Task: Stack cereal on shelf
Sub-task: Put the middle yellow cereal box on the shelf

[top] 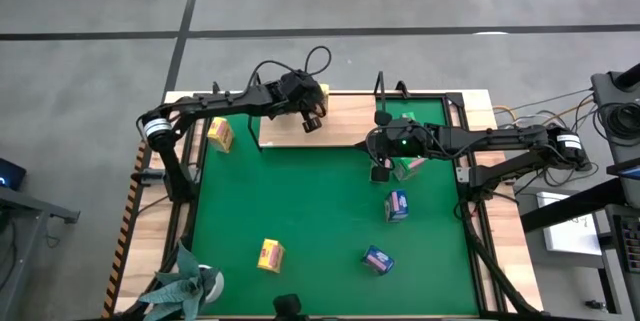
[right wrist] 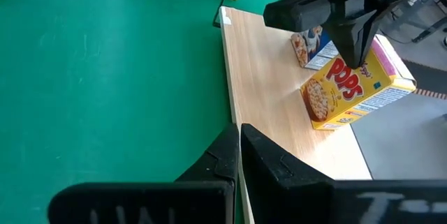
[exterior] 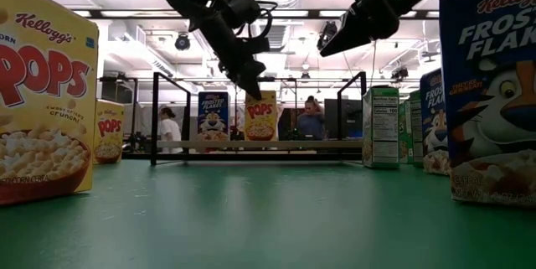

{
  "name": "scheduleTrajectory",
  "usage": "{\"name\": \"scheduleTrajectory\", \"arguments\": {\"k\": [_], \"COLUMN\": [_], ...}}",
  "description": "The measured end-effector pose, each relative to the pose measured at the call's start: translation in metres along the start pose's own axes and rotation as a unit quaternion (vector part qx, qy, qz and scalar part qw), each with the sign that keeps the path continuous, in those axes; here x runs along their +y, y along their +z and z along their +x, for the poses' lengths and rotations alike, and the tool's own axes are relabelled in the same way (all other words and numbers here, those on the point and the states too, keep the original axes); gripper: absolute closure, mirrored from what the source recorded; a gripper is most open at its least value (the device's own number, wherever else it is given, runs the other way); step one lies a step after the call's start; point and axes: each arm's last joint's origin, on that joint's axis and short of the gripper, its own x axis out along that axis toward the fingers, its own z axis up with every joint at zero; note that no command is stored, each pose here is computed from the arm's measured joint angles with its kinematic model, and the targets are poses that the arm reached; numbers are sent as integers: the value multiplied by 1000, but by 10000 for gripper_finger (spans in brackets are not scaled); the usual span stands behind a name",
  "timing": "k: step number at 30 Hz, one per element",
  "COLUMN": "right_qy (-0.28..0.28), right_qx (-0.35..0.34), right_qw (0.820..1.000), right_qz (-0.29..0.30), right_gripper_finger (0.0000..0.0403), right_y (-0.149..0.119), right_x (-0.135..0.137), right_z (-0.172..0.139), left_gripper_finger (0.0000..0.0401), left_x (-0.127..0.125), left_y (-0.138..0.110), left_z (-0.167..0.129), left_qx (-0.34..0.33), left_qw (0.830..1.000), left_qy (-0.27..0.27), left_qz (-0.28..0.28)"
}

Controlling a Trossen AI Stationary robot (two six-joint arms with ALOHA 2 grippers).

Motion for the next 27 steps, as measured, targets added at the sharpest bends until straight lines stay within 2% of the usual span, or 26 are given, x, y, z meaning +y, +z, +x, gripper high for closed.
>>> {"name": "scheduleTrajectory", "arguments": {"k": [13, 27], "right_qy": [0, -1], "right_qx": [-1, -2], "right_qw": [1000, 1000], "right_qz": [-2, -2], "right_gripper_finger": [394, 394], "right_y": [0, 0], "right_x": [0, 0], "right_z": [0, 0], "left_gripper_finger": [401, 401], "left_x": [5, -16], "left_y": [0, 6], "left_z": [1, -6], "left_qx": [-2, -8], "left_qw": [1000, 1000], "left_qy": [20, -2], "left_qz": [-4, 10]}}
